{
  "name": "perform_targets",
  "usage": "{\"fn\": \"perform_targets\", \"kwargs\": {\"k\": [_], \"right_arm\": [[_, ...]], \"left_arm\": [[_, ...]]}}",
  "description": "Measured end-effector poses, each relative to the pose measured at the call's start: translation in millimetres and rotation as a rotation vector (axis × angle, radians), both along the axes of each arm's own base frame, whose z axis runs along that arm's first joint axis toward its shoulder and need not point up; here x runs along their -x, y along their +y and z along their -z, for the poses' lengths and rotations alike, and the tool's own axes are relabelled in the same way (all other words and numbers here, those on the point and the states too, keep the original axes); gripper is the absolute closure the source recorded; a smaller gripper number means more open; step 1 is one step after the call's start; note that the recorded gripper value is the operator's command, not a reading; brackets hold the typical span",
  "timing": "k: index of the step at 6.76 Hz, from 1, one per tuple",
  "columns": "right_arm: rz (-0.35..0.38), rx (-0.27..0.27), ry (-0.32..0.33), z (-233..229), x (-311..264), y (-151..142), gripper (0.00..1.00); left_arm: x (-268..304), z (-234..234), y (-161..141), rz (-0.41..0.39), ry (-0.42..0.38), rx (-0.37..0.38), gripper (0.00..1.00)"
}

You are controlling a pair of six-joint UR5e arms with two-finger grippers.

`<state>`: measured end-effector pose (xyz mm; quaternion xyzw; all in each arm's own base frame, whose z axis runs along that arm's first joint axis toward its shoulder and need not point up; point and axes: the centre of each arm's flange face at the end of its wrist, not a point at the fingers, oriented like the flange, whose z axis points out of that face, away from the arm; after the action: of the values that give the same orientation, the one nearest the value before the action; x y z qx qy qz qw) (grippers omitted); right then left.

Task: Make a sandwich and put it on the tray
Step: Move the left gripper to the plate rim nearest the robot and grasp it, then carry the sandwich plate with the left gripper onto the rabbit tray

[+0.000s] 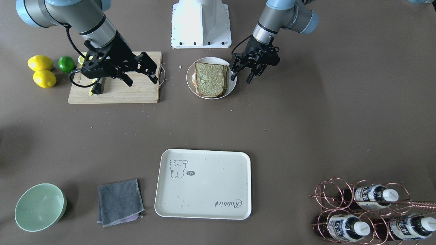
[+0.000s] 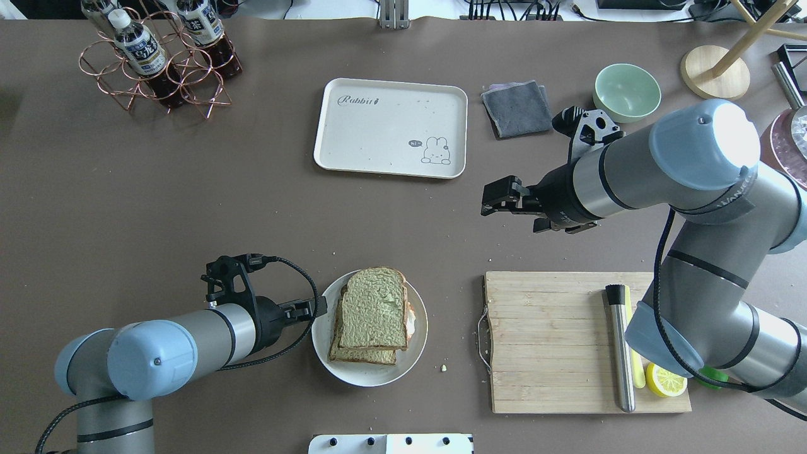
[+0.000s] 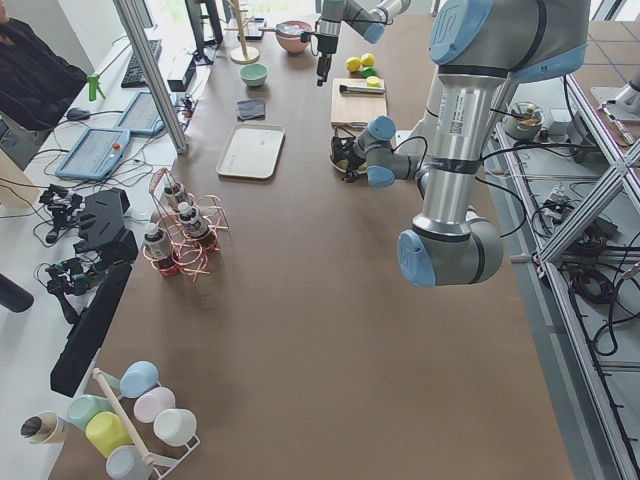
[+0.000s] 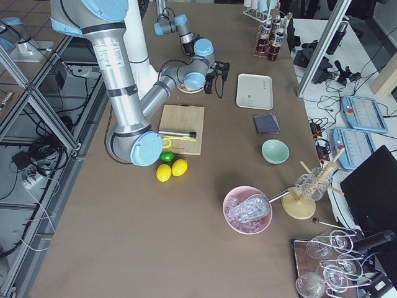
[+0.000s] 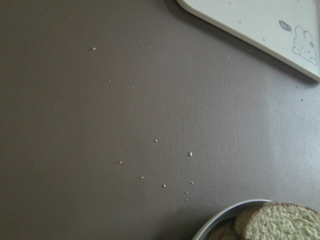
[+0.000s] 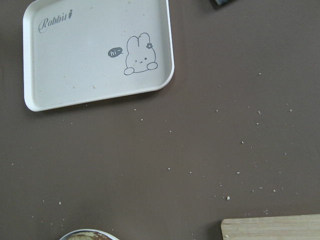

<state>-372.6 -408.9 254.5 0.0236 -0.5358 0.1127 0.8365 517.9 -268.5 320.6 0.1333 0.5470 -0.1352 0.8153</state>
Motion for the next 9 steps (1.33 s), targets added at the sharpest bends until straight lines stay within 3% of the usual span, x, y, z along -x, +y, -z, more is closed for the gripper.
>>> {"fn": "perform_targets", "kwargs": {"k": [1, 3, 4, 5, 9], "right_arm": [[-0.002, 0.000, 0.001, -2, 0, 0, 0.00], [-0.006, -0.001, 0.004, -3, 1, -1, 0.00], [-0.008, -0.001, 0.006, -4, 1, -2, 0.00], [-0.009, 0.001, 0.009, -6, 2, -3, 0.00], [-0.001, -0.014, 0.023, -10, 6, -6, 0.00]], "left_arm": [[-9, -1, 15, -0.002, -0.012, -0.011, 0.55], [-19, -4, 30, -0.009, -0.025, -0.020, 0.57], [-22, -6, 32, -0.011, -0.032, -0.020, 0.83], [-25, -8, 33, -0.013, -0.036, -0.019, 1.00], [-19, 12, 22, -0.031, -0.002, -0.009, 1.00]]}}
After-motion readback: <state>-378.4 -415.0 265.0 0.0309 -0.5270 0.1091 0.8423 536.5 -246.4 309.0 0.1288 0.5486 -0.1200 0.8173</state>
